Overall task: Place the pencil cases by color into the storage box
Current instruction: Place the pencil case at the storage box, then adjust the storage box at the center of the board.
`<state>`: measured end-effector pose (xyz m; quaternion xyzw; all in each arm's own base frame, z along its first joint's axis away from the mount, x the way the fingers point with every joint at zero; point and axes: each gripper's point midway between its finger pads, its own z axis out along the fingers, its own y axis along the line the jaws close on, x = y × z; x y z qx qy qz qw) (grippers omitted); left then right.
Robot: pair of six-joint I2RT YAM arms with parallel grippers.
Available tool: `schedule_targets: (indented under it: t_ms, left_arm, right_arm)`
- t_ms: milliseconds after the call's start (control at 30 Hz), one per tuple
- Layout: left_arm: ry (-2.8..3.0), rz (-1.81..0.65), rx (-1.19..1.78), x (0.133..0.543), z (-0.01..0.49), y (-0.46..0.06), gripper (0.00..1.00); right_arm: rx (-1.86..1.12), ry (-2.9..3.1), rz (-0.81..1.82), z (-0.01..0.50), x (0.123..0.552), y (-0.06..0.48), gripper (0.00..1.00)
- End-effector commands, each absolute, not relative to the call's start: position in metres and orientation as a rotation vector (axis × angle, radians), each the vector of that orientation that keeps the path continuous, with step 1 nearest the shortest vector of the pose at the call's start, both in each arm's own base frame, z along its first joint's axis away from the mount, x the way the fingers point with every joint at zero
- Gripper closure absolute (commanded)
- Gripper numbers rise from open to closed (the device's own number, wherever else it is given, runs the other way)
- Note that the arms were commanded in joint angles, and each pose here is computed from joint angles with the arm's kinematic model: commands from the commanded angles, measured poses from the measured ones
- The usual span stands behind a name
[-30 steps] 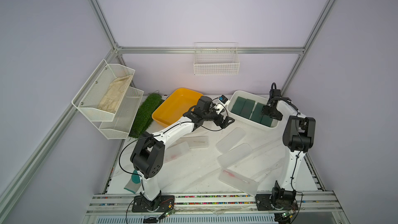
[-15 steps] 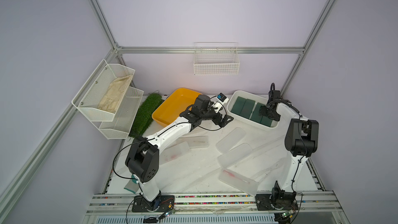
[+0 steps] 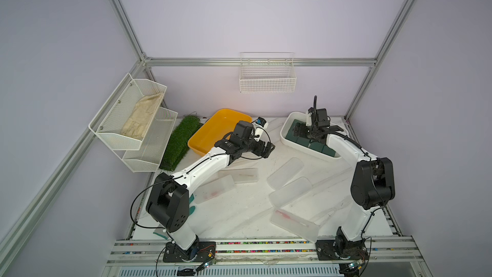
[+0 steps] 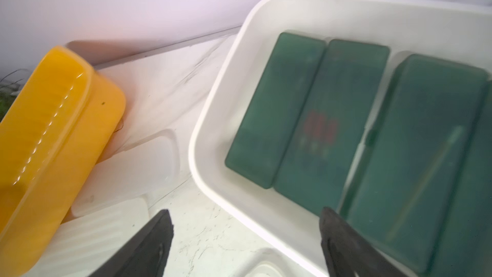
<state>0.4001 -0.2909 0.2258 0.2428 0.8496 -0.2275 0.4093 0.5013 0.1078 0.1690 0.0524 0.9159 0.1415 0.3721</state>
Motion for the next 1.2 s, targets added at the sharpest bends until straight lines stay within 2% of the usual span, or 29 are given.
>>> schedule_targets:
  t_ms: [0, 333, 600, 933, 1167]
  left_arm:
    - [2.238, -0.407, 0.456, 0.406, 0.213, -0.242, 0.00]
    - [2.317, -0.172, 0.423, 0.440, 0.201, -0.182, 0.00]
    - [2.369, -0.015, 0.462, 0.465, 0.177, -0.159, 0.01]
    - [2.397, 0.024, 0.412, 0.489, 0.166, -0.124, 0.03]
    - [2.417, -0.002, 0.453, 0.494, 0.151, -0.124, 0.08]
  right_arm:
    - [0.079, 2.247, 0.460, 0.191, 0.495, 0.132, 0.12]
    - [0.009, 2.241, 0.562, 0.178, 0.441, 0.151, 0.12]
    - [-0.051, 2.260, 0.622, 0.171, 0.413, 0.168, 0.12]
    - [-0.107, 2.290, 0.662, 0.166, 0.404, 0.185, 0.13]
    - [-0.167, 2.340, 0.670, 0.161, 0.386, 0.194, 0.13]
